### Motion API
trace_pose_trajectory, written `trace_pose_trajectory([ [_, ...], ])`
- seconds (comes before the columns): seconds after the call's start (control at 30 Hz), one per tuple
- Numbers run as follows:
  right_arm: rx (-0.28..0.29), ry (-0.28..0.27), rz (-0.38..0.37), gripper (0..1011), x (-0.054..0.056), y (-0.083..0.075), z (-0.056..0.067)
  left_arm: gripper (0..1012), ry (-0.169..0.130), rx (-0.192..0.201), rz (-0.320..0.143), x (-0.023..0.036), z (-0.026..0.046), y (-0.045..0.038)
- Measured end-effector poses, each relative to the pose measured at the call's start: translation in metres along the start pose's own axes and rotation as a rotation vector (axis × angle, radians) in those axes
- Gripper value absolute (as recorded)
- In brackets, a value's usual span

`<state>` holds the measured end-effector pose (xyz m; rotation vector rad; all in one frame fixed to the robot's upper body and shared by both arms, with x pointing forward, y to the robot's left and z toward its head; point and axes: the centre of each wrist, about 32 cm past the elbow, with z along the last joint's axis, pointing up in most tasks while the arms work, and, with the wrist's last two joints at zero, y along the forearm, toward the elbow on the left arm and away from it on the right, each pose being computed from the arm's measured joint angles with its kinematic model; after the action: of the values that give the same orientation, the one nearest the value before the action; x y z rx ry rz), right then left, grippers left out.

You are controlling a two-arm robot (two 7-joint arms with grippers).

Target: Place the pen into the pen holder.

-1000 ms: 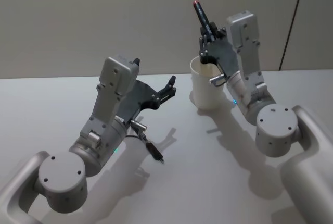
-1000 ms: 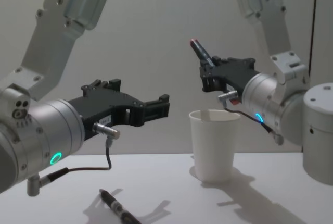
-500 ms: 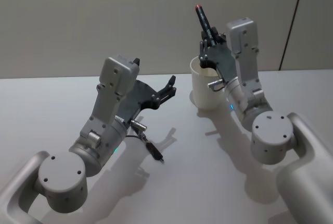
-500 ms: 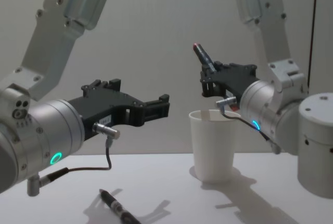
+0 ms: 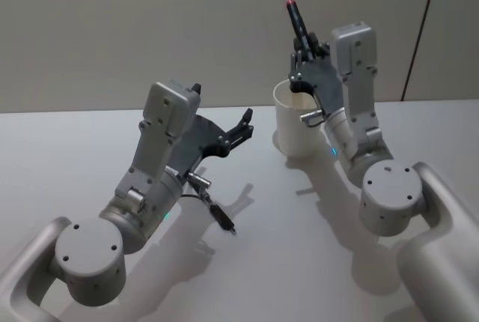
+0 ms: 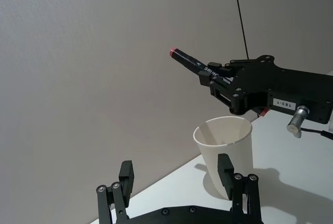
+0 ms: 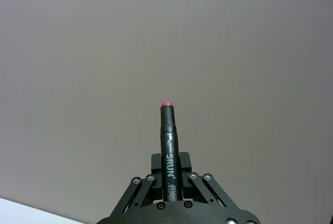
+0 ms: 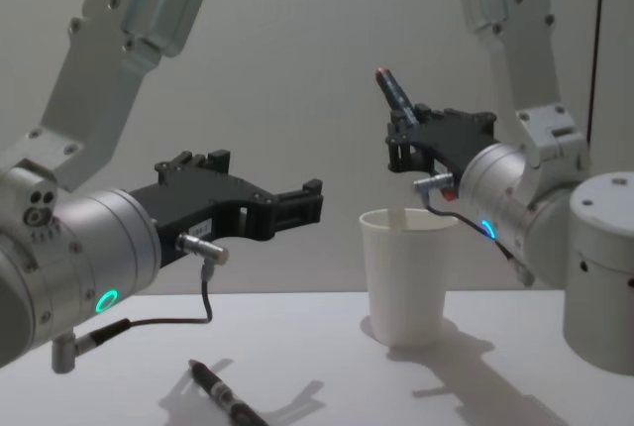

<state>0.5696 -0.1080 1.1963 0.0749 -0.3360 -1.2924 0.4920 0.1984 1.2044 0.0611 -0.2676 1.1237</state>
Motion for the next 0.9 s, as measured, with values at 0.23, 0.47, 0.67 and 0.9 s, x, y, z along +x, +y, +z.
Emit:
trace_pose_trajectory([
  [0.23,0.007,-0.009,-0.004,187,0.001,0.004,0.000,1001,0.000,0.000,0.000,0.0000,0.0000,0.0000],
  [0.47,0.002,-0.020,-0.005,187,0.002,0.010,-0.003,1001,0.000,0.000,0.000,0.0000,0.0000,0.0000],
  [0.67,-0.007,-0.029,-0.004,187,0.002,0.017,-0.007,1001,0.000,0.000,0.000,0.0000,0.0000,0.0000],
  [0.9,-0.017,-0.036,-0.001,187,0.003,0.025,-0.013,1001,0.000,0.000,0.000,0.0000,0.0000,0.0000],
])
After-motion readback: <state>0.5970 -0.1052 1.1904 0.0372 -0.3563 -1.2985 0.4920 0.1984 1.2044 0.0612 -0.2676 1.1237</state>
